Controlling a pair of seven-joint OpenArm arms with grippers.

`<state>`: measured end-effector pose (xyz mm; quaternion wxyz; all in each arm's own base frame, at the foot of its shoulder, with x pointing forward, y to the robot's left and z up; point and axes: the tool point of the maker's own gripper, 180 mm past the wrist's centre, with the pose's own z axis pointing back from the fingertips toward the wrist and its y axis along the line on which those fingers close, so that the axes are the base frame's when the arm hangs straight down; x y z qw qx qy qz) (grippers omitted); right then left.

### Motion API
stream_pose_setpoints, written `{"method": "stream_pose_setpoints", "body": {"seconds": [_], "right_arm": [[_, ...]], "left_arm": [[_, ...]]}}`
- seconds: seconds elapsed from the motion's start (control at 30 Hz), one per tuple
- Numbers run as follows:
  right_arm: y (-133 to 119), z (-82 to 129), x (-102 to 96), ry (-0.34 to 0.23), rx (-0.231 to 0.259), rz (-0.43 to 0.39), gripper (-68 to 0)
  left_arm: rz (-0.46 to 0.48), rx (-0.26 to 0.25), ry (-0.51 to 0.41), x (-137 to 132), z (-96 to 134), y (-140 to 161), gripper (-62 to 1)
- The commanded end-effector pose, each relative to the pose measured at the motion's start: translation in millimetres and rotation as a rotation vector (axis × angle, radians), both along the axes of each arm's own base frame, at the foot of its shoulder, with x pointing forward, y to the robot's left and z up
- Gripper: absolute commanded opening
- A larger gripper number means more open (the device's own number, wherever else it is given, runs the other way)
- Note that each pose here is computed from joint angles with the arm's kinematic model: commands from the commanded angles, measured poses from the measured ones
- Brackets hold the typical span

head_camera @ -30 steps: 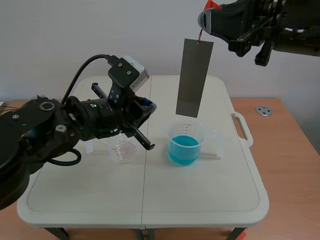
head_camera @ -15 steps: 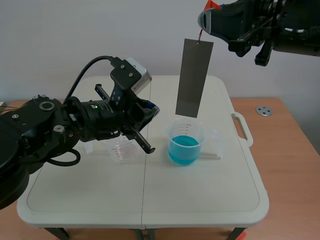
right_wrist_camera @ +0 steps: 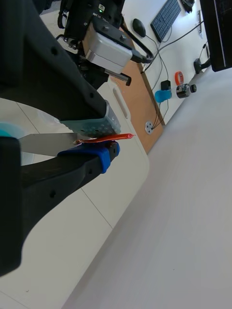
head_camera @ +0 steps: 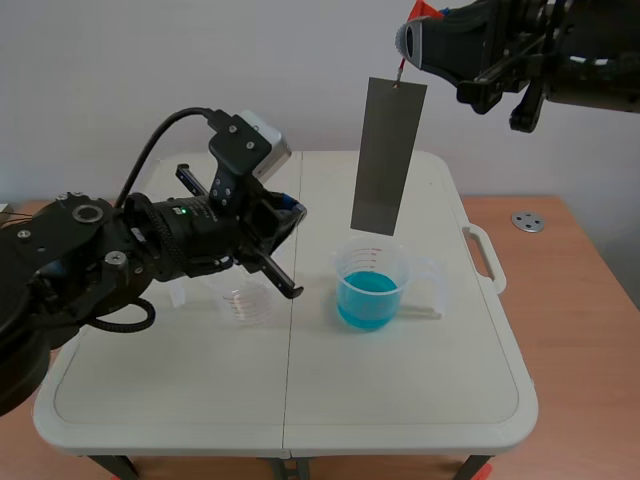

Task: Hold the metal plate by the orange handle, dip it into the blue solution, take it out and point at it, then put the plate back in the beaker on the left.
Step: 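Raise the plate and point at it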

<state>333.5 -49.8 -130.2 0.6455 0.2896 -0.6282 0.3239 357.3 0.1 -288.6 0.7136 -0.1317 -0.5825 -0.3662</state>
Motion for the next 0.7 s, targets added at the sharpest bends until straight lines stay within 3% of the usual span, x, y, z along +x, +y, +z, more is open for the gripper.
{"method": "stream_pose_setpoints", "body": {"seconds": [0.0,0.17,0.3,0.47,0.67], "right_arm": [[1,15,-2.7,-0.048,0.002,0.018,-66.0],[1,14,-2.7,-0.047,0.001,0.018,-66.0],[1,15,-2.6,-0.048,0.001,0.018,-66.0],[1,15,-2.5,-0.049,0.000,0.018,-66.0],[1,15,-2.4,-0.050,0.001,0.019,-66.0]], "left_arm": [[0.041,-0.014,-0.042,3,12,19,-58.2],[0.163,0.013,-0.089,-7,17,77,-58.2],[0.202,0.050,-0.070,-36,12,117,-58.2],[0.229,0.128,0.025,-83,-8,160,-58.2],[0.287,0.227,0.212,-151,-50,201,-58.2]]}}
